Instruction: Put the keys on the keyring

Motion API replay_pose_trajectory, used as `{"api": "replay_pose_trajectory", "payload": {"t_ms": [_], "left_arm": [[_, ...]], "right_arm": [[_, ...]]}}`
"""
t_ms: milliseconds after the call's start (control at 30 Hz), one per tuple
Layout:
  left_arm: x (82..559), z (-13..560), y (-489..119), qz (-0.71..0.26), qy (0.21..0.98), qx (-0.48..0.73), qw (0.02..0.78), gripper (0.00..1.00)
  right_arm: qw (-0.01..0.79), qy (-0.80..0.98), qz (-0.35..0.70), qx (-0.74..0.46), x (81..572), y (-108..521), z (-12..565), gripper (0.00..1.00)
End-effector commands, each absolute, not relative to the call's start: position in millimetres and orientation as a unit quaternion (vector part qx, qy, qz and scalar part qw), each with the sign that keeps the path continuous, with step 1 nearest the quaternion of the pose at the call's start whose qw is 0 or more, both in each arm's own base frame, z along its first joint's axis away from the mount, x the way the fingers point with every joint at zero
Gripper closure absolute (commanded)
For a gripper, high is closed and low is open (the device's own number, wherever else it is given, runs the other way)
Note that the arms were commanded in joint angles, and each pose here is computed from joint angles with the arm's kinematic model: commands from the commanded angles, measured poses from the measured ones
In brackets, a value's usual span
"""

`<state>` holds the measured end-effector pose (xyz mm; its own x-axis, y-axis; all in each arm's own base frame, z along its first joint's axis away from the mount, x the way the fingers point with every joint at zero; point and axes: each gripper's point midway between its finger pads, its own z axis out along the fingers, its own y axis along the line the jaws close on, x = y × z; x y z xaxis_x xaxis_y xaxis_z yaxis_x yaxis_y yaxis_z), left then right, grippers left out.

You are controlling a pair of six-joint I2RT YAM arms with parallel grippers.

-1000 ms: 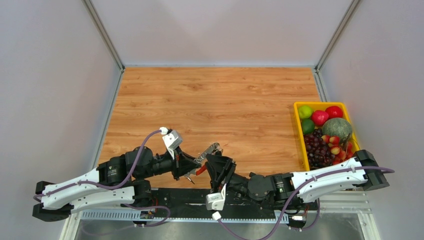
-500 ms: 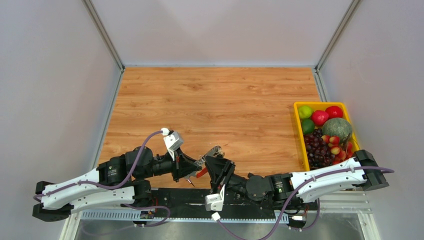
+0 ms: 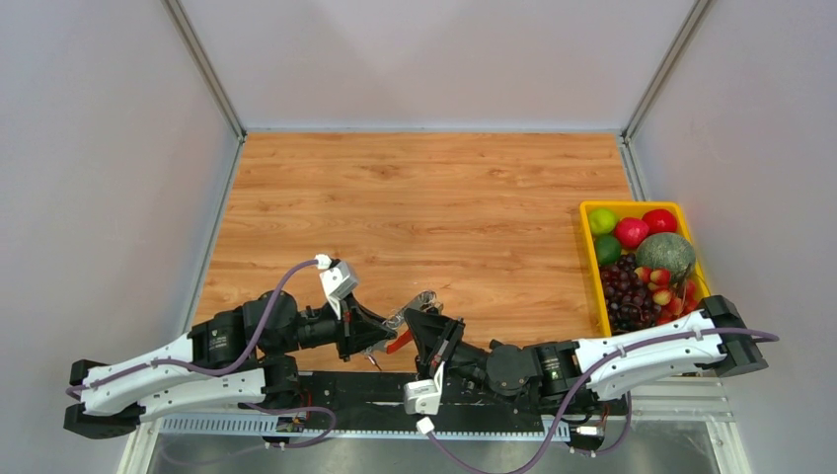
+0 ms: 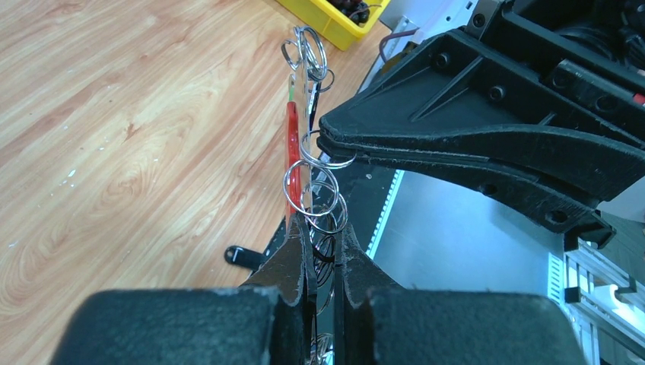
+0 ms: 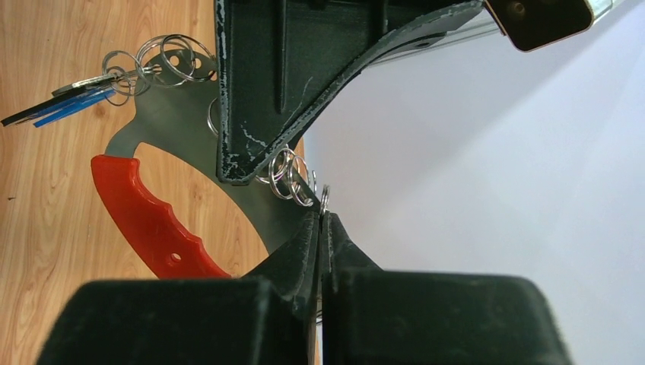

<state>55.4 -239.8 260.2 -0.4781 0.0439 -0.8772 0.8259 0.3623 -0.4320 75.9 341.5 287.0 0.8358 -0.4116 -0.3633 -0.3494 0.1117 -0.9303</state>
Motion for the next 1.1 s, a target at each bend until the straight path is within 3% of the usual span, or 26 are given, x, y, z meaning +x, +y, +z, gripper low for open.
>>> {"api": "replay_pose_trajectory", "payload": {"t_ms": [0, 367, 700, 1067], "left_arm": [[55.3, 270.6, -241.6, -0.493, 0.703, 0.295, 0.420, 1.00], [81.6, 254.6, -249.6, -0.434, 0.718, 0.294, 0.458, 1.00], [66.4, 283.3, -254.6, -0.481, 0.648, 0.337, 0.485, 0.69], [45.9, 311.1, -251.5, -0.519, 0.591, 0.376, 0.490, 0.52]], "right_arm": [[0.697, 0.314, -0.010, -0.645, 79.9, 340.8, 308.9, 1.00], [0.653, 0.417, 0.102, -0.624, 72.9, 350.6, 319.5, 1.00], [0.615, 0.536, 0.201, -0.543, 84.6, 345.7, 332.6, 1.00], [0.578, 0.566, 0.256, -0.529, 81.4, 334.6, 345.2, 1.00]]}}
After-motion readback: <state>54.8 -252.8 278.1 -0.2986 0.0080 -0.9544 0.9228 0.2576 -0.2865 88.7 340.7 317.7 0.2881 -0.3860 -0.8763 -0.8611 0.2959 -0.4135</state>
